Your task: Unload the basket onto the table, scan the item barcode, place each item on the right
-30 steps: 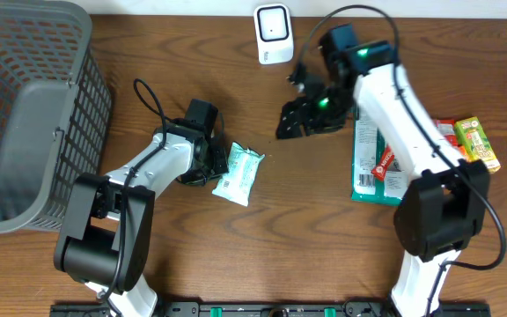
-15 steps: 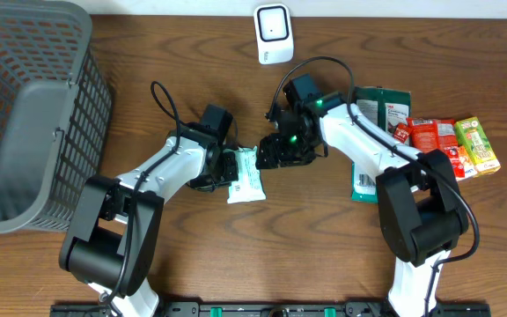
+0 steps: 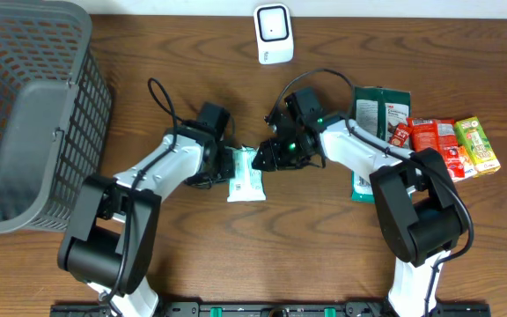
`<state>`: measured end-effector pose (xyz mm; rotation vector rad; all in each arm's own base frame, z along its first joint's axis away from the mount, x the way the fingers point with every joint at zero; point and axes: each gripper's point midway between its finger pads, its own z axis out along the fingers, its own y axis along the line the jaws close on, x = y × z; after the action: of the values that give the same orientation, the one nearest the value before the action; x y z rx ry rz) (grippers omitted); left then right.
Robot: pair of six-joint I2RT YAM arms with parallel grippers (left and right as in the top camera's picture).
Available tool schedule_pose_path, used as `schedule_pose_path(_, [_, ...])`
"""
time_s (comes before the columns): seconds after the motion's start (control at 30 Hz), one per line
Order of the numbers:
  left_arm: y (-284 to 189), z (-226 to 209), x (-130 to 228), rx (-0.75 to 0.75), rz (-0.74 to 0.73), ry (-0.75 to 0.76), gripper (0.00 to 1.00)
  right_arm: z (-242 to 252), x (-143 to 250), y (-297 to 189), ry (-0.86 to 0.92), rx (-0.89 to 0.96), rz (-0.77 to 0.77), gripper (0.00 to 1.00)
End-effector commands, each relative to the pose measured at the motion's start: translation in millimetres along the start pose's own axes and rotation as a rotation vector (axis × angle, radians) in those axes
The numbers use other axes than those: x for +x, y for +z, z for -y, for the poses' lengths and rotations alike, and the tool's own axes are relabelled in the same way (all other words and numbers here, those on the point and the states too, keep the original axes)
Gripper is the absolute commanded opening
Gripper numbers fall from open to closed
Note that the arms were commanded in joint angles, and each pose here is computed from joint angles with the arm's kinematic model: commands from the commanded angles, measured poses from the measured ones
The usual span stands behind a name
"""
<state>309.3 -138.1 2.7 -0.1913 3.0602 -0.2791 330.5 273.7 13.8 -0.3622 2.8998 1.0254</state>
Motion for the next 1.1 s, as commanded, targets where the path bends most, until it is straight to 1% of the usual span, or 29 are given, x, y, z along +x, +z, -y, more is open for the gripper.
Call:
schedule_pose_path(0.0, [-23.0, 4.8, -27.3, 0.040, 0.046, 0.033, 0.16, -0.1, 9.3, 7.6, 0.035, -0.033, -0.016, 0.50])
schedule_pose_path(0.03, [-27.1, 16.5, -23.7, 0.129, 0.011, 0.069, 0.16, -0.1, 10.1, 9.1, 0.030, -0.035, -0.013, 0.51])
schedule_pose_path(0.13, [-29.9, 26.5, -13.4, 0.225, -0.048, 0.089, 0.17, -2.5, 12.6, 9.8, 0.030, -0.045, -0.023, 0.50])
schedule_pose_path(0.37, [-22.3, 18.3, 7.3, 0.214, -0.116, 0.103, 0.16, -3.1, 16.9, 10.6, 0.037, -0.044, -0.039, 0.51])
schedule_pose_path(0.5, [-18.7, 23.4, 18.5, 0.268, -0.152, 0.155, 0.17, -2.9, 17.4, 10.6, 0.039, -0.042, -0.041, 0.52])
schedule_pose_path(0.7, [-7.7, 24.2, 11.4, 0.272, -0.133, 0.161, 0.17, -2.3, 19.3, 10.5, 0.044, -0.040, -0.049, 0.52])
schedule_pose_path(0.87, [7.3, 20.8, 12.2, 0.261, -0.154, 0.151, 0.17, -1.7, 24.1, 11.0, 0.054, -0.035, -0.066, 0.51])
schedule_pose_path(1.07, [24.4, 4.9, 12.5, 0.178, -0.169, 0.143, 0.17, -9.1, 28.3, 18.9, 0.019, -0.039, -0.068, 0.49])
